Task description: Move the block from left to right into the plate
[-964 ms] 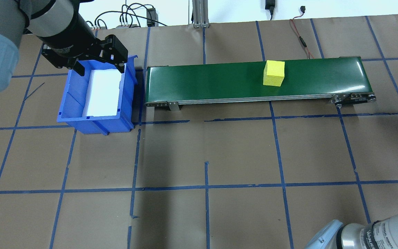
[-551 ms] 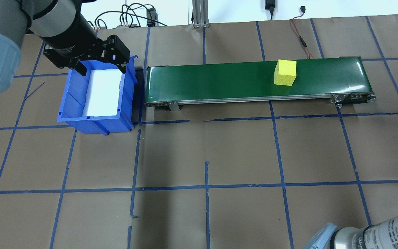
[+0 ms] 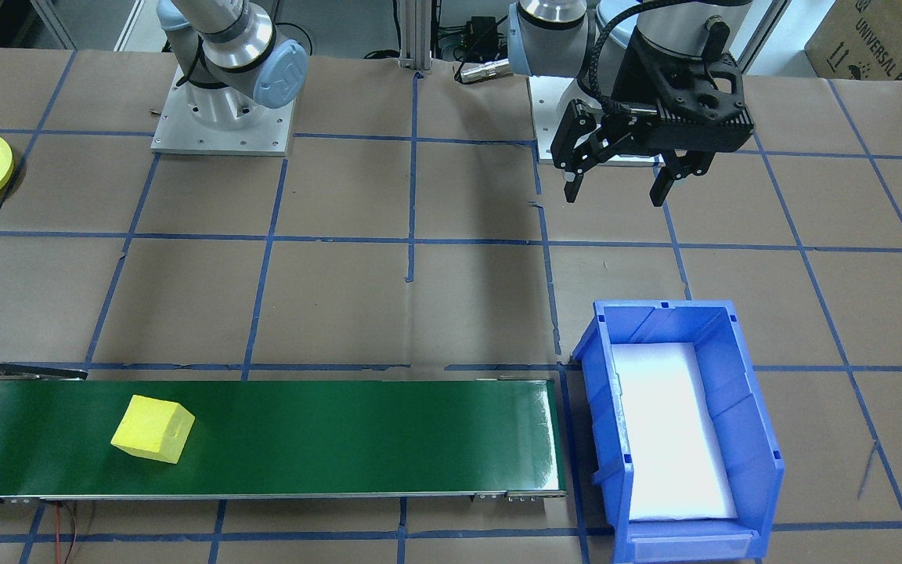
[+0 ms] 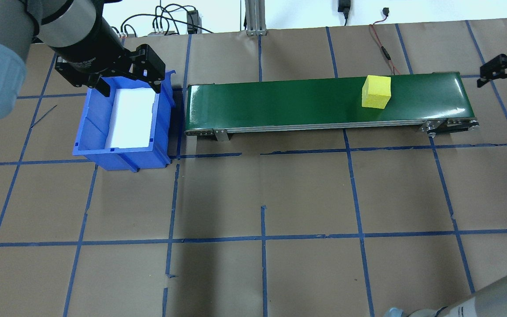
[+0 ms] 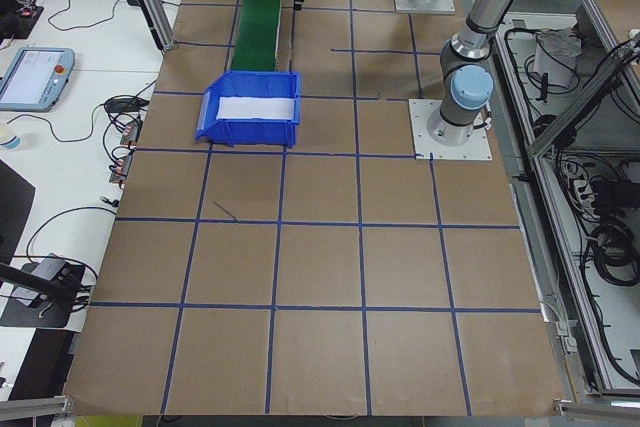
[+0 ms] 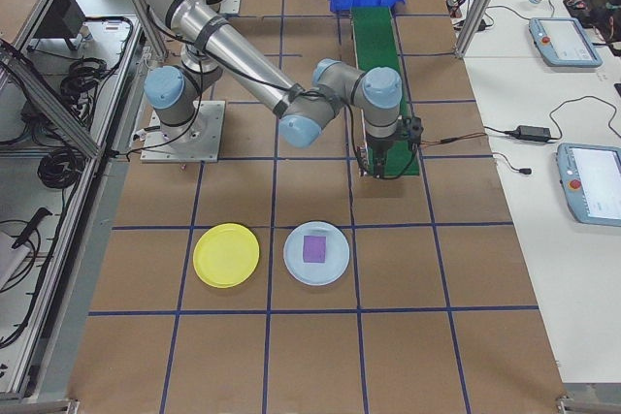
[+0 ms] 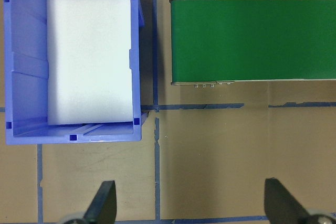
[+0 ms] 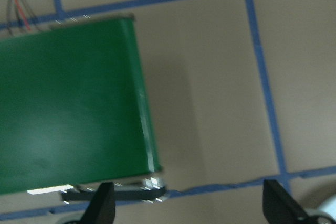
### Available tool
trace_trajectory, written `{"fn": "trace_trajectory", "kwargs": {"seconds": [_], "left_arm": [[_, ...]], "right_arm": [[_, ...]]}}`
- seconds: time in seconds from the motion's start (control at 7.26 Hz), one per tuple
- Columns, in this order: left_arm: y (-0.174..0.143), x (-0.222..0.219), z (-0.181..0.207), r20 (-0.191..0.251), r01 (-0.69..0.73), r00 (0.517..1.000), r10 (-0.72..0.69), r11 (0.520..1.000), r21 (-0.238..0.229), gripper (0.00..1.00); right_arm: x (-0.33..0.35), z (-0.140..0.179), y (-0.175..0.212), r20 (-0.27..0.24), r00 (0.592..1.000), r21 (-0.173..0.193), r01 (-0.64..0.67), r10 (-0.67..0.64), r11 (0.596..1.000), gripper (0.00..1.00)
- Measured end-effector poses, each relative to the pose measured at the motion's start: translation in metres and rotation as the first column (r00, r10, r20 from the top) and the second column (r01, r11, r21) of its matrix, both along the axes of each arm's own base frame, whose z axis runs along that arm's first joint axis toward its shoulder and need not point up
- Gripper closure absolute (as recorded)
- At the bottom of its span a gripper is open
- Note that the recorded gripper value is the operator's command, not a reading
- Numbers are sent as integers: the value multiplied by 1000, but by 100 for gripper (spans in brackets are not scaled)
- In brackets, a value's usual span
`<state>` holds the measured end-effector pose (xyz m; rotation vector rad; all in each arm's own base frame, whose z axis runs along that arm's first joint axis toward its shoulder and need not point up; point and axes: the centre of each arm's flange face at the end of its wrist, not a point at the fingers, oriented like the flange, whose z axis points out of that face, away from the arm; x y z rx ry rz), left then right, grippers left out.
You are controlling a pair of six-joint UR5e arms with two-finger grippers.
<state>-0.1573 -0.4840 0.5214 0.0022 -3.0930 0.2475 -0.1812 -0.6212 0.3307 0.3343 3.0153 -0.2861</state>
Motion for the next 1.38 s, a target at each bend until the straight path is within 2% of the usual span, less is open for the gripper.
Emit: {"fn": "trace_trajectory", "kwargs": {"seconds": [0.28, 0.41, 0.55, 0.83, 0.96, 1.1, 1.24, 1.38], "left_arm": [[0, 0, 0, 0, 0, 1000, 0, 1000, 0, 0], [0, 0, 0, 0, 0, 1000, 0, 1000, 0, 0], [0, 0, 0, 0, 0, 1000, 0, 1000, -1, 0], [1, 0, 1, 0, 0, 1000, 0, 1000, -2, 0], [1, 0, 1, 0, 0, 1000, 0, 1000, -3, 0], [1, 0, 1, 0, 0, 1000, 0, 1000, -3, 0], [0, 0, 1, 0, 0, 1000, 0, 1000, -2, 0], [0, 0, 1, 0, 0, 1000, 0, 1000, -2, 0]], "right_arm": [[74, 6, -33, 96, 991, -17, 90, -88, 996, 0], [99, 8, -42, 121, 986, -13, 118, -115, 993, 0], [117, 4, -47, 136, 982, -1, 136, -134, 991, 0], [135, -27, -56, 150, 980, 44, 127, -132, 991, 0], [137, -44, -57, 152, 980, 69, 117, -126, 991, 5], [137, -57, -55, 149, 982, 86, 101, -113, 991, 33], [134, -68, -52, 111, 990, 97, 75, -86, 992, 57], [128, -75, -48, 37, 998, 115, 43, -48, 992, 72]]}}
